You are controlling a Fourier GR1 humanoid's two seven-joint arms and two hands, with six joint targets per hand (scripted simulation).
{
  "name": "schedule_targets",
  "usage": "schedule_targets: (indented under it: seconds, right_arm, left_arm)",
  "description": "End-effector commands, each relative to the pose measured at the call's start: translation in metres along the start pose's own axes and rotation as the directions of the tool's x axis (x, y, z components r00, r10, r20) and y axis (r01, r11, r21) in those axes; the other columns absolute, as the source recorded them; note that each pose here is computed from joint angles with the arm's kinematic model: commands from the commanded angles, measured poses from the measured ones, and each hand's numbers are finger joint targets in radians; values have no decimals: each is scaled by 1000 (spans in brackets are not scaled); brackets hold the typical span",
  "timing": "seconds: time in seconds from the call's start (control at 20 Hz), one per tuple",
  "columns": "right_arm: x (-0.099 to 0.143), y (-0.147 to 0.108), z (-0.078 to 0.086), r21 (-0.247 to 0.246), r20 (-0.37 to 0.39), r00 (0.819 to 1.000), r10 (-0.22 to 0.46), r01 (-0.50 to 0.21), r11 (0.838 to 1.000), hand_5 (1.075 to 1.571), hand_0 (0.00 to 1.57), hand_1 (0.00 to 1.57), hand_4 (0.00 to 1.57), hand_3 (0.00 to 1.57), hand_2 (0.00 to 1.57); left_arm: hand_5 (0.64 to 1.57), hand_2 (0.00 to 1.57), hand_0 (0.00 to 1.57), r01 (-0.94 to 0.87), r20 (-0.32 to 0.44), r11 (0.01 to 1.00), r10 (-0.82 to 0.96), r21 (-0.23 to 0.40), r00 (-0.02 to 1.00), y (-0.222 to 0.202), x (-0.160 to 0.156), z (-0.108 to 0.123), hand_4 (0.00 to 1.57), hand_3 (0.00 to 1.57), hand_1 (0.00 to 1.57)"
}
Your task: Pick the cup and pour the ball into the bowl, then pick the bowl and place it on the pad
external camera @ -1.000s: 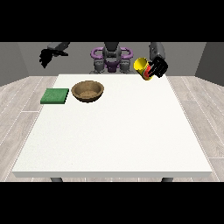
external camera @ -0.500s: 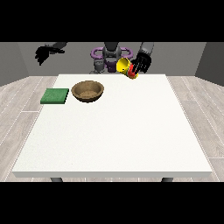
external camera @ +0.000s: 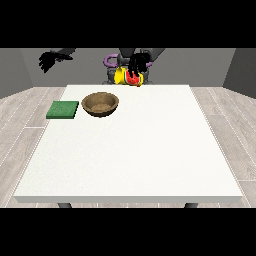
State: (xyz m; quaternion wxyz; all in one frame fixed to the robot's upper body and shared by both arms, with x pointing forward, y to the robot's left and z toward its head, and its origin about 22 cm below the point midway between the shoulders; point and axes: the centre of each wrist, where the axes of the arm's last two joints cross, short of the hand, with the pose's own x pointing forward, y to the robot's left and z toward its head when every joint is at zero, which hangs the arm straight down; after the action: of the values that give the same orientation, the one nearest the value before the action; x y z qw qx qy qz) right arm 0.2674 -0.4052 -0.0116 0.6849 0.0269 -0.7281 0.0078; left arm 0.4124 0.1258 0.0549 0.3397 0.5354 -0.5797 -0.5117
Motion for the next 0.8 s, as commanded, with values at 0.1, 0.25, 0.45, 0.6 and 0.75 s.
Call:
schedule_targets:
  seconds: [0.1, 0.25, 0.45, 0.6, 0.75]
  right_arm:
    - [-2, 1, -7, 3, 47, 999, -5, 5, 1000, 1571, 0, 0, 0, 0, 0]
    - [1, -2, -10, 12, 3, 1000, -7, 7, 1000, 1570, 0, 0, 0, 0, 0]
    - [-11, 20, -10, 23, 0, 1000, -10, 10, 1000, 1571, 0, 0, 0, 0, 0]
    - [-6, -1, 3, 25, -50, 999, -2, 3, 1000, 1571, 0, 0, 0, 0, 0]
    - [-1, 7, -8, 37, -16, 1000, -13, 14, 999, 1570, 0, 0, 0, 0, 0]
  left_arm:
    - [1019, 1571, 1494, 283, 193, 959, -284, 33, 939, 3, 70, 4, 1571, 1571, 1494]
    - [1164, 1571, 1533, 503, 274, 863, -497, 54, 823, 3, 75, 3, 1556, 1571, 1533]
    - [1234, 1571, 1479, 649, 325, 758, -631, 64, 705, -12, 63, 10, 1474, 1571, 1479]
    - [1143, 1571, 1451, 677, 370, 735, -641, 43, 672, -20, 71, 20, 1529, 1571, 1451]
    - [1129, 1571, 1446, 683, 358, 727, -659, 76, 662, -6, 73, 9, 1529, 1571, 1446]
